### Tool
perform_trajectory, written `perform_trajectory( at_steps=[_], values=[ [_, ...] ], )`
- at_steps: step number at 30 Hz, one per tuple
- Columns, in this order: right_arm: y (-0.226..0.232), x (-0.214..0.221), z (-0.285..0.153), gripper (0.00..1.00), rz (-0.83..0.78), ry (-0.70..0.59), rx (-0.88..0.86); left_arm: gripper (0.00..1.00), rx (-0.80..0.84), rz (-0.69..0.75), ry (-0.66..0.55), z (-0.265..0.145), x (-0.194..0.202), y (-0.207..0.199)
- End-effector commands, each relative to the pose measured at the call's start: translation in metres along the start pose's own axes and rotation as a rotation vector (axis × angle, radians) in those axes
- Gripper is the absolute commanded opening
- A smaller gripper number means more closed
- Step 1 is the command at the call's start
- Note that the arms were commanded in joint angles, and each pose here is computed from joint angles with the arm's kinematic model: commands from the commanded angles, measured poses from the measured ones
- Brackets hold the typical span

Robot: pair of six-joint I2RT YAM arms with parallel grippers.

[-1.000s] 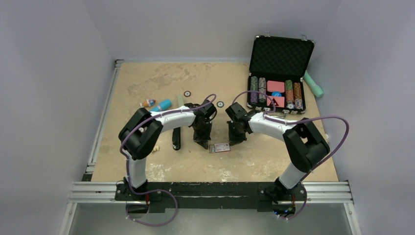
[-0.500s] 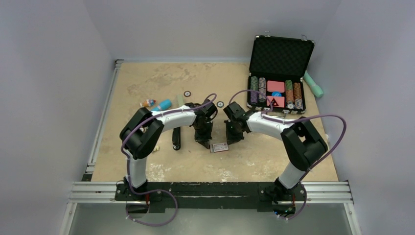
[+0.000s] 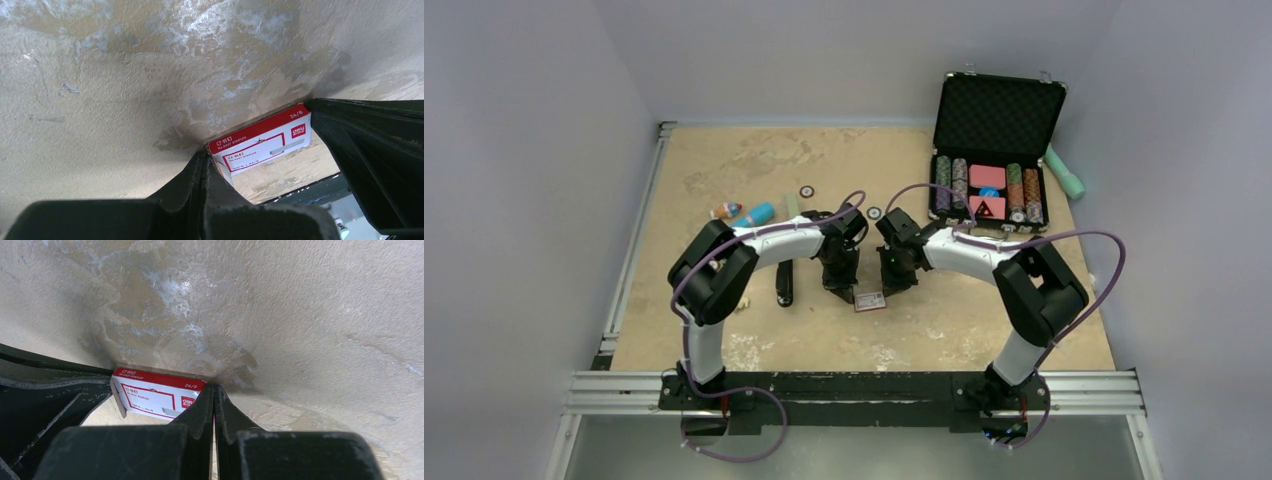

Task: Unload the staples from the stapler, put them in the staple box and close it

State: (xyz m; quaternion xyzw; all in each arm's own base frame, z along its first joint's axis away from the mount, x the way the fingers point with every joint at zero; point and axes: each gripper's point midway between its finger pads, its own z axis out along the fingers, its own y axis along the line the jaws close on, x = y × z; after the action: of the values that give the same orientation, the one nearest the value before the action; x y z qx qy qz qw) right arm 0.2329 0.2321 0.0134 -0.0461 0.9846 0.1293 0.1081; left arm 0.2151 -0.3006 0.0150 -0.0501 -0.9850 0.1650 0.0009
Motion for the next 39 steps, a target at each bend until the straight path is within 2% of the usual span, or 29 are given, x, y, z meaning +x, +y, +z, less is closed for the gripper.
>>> perform_trajectory(
  at_steps=[1,10,18,24,26,30,31,35,39],
  values=[
    [0.019,-0.001,0.002,0.00,-0.010,0.004,-0.052,0.00,0.025,-0.006,-0.038,0.002,-0.004,-0.006],
    [0.040,0.004,-0.001,0.00,0.002,0.017,-0.128,0.00,0.054,-0.015,-0.057,-0.002,-0.004,-0.010],
    [0.043,-0.002,-0.010,0.01,-0.018,0.011,-0.123,0.00,0.036,-0.012,-0.072,-0.015,0.001,-0.003],
    [0.035,-0.024,-0.034,0.06,-0.049,-0.067,-0.052,0.00,-0.018,0.038,-0.156,-0.059,0.001,0.005],
    [0.038,-0.031,-0.044,0.10,-0.057,-0.089,-0.049,0.01,-0.029,0.058,-0.189,-0.078,-0.002,0.006],
    [0.039,-0.043,-0.060,0.28,-0.081,-0.124,-0.029,0.37,-0.058,0.085,-0.228,-0.105,-0.001,0.009],
    [0.037,-0.044,-0.062,0.32,-0.085,-0.129,-0.015,0.43,-0.068,0.087,-0.236,-0.111,-0.001,0.011],
    [0.037,-0.047,-0.078,0.42,-0.099,-0.156,-0.020,0.57,-0.106,0.094,-0.275,-0.139,0.002,0.021],
    [0.050,-0.063,-0.116,0.54,-0.132,-0.252,-0.078,0.61,-0.100,0.095,-0.381,-0.181,0.003,0.030]
  ],
)
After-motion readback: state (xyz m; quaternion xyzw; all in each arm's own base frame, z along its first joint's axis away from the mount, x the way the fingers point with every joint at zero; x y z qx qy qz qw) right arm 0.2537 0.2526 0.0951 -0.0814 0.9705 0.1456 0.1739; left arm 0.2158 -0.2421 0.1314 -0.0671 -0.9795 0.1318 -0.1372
